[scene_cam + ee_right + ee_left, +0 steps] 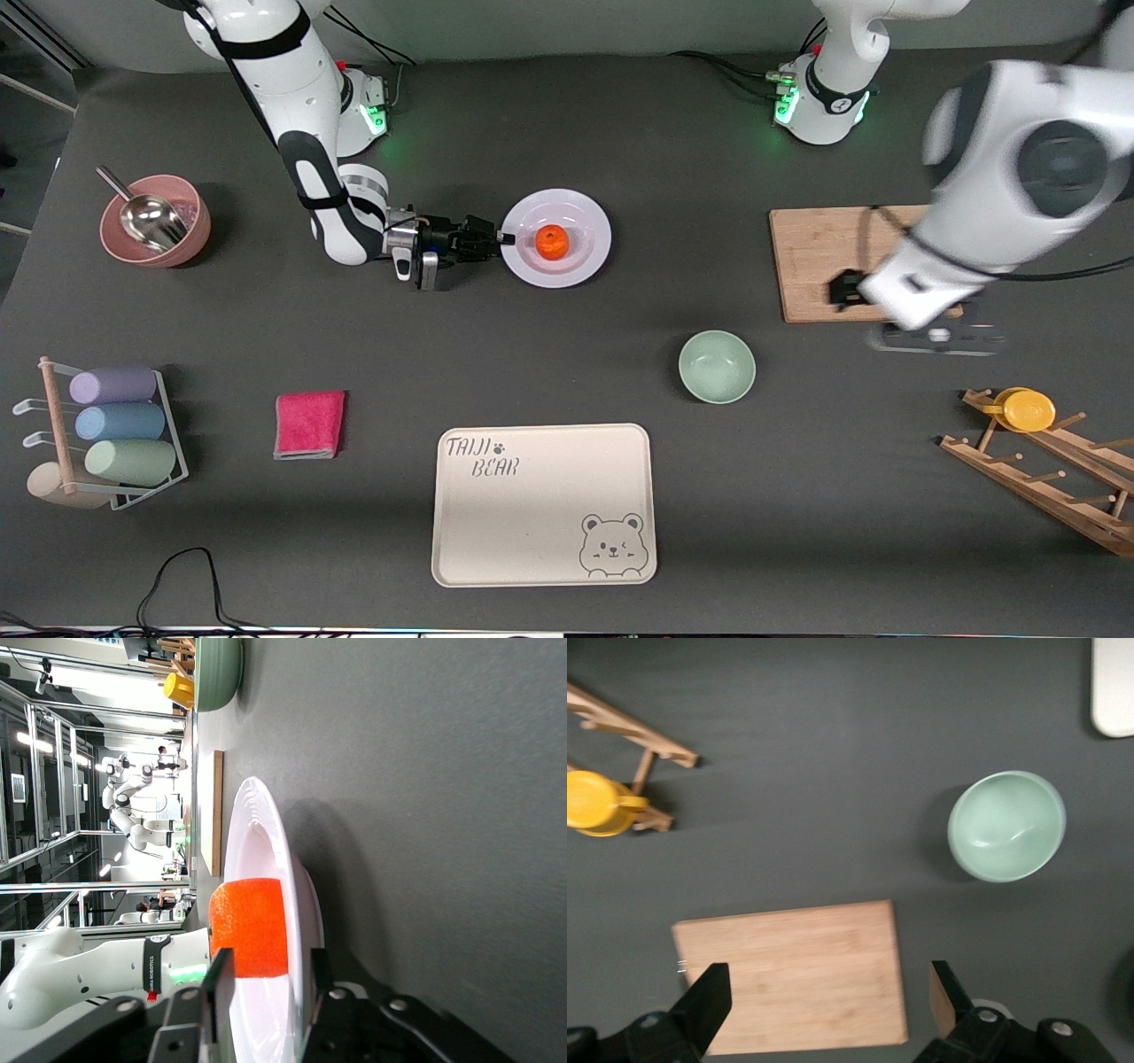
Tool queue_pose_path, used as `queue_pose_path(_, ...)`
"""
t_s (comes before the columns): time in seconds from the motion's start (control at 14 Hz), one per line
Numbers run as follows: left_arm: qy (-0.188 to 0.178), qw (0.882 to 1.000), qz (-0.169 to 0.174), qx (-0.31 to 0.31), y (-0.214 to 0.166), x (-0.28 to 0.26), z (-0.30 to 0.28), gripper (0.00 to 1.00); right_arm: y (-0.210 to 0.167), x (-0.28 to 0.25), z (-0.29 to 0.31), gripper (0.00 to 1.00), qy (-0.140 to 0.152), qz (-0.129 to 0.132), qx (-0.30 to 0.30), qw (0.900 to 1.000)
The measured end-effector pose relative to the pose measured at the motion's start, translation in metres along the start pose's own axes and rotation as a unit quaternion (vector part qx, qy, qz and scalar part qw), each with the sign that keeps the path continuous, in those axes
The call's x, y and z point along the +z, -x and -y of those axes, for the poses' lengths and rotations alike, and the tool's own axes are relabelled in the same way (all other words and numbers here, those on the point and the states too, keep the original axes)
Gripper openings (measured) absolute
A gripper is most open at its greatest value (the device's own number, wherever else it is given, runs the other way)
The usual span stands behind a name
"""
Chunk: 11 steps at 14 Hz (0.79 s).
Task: Place orange and plate with both arms
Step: 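Withdraw the left gripper while the right gripper grips the plate rim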
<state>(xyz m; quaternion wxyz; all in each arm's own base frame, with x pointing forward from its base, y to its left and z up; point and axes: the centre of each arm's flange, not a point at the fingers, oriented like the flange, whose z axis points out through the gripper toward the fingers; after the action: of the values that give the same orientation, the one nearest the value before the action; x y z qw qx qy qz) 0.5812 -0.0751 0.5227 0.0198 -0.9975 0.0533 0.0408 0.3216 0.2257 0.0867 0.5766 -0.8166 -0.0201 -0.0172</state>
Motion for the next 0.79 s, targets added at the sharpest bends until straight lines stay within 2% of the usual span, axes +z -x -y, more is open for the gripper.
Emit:
queue_pose_path(0.07,0.012,1.0,0.004,-0.004,0.009,-0.009,0.031,1.0,0.0,0.002,0.0,0.4,0.0,0.001,-0.001,1.0)
queue_pose_path(0.29,0.024,1.0,-0.003,-0.011,0.032,-0.032,0.06,1.0,-0.001,0.003,0.0,0.06,0.001,0.002,-0.002,1.0)
queue_pose_path(0.64,0.03,0.999,-0.036,-0.015,0.059,-0.029,0.063,1.0,-0.003,0.005,0.002,0.04,-0.005,0.001,-0.002,1.0)
queue_pose_path(0.79,0.032,0.999,-0.039,-0.015,0.07,-0.023,0.063,1.0,-0.008,0.006,0.006,0.04,-0.019,-0.006,0.0,1.0)
